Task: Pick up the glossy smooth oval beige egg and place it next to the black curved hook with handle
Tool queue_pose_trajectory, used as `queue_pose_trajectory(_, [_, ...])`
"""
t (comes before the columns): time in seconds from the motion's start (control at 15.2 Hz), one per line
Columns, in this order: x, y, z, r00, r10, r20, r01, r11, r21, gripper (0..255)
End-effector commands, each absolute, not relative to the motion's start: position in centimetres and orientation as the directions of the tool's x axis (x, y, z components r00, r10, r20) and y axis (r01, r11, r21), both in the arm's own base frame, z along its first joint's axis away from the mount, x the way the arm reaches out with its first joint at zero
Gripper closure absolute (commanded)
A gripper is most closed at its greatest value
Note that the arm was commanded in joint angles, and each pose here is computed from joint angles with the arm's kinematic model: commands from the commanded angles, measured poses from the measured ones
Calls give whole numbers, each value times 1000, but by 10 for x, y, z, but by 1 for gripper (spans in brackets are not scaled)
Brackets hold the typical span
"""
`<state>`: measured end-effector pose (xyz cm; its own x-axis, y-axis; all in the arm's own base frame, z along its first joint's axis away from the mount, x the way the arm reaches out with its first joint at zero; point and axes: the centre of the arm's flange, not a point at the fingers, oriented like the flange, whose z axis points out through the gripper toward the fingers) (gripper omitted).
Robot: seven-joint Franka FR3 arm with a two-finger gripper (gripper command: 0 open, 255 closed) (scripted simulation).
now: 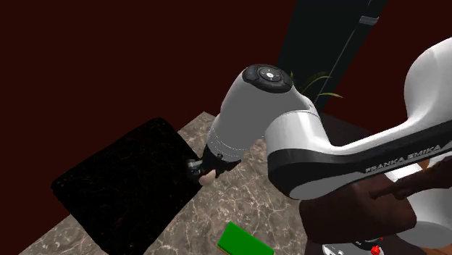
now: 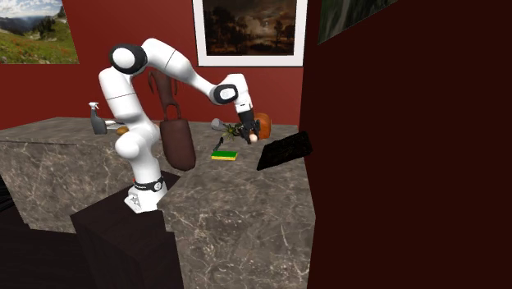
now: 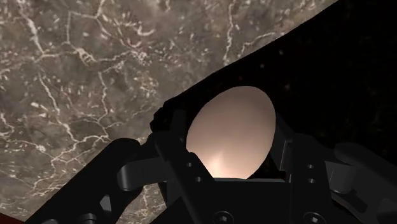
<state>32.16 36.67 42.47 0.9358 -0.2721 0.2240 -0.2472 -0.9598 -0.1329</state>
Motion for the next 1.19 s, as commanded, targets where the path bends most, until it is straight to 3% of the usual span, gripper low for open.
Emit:
queue_pose_trajectory(0.0, [295, 378, 425, 935, -274, 225, -249, -959, -133, 255])
queue_pose_trajectory(1.12, [100, 490, 426, 935, -274, 225, -249, -959, -133, 255])
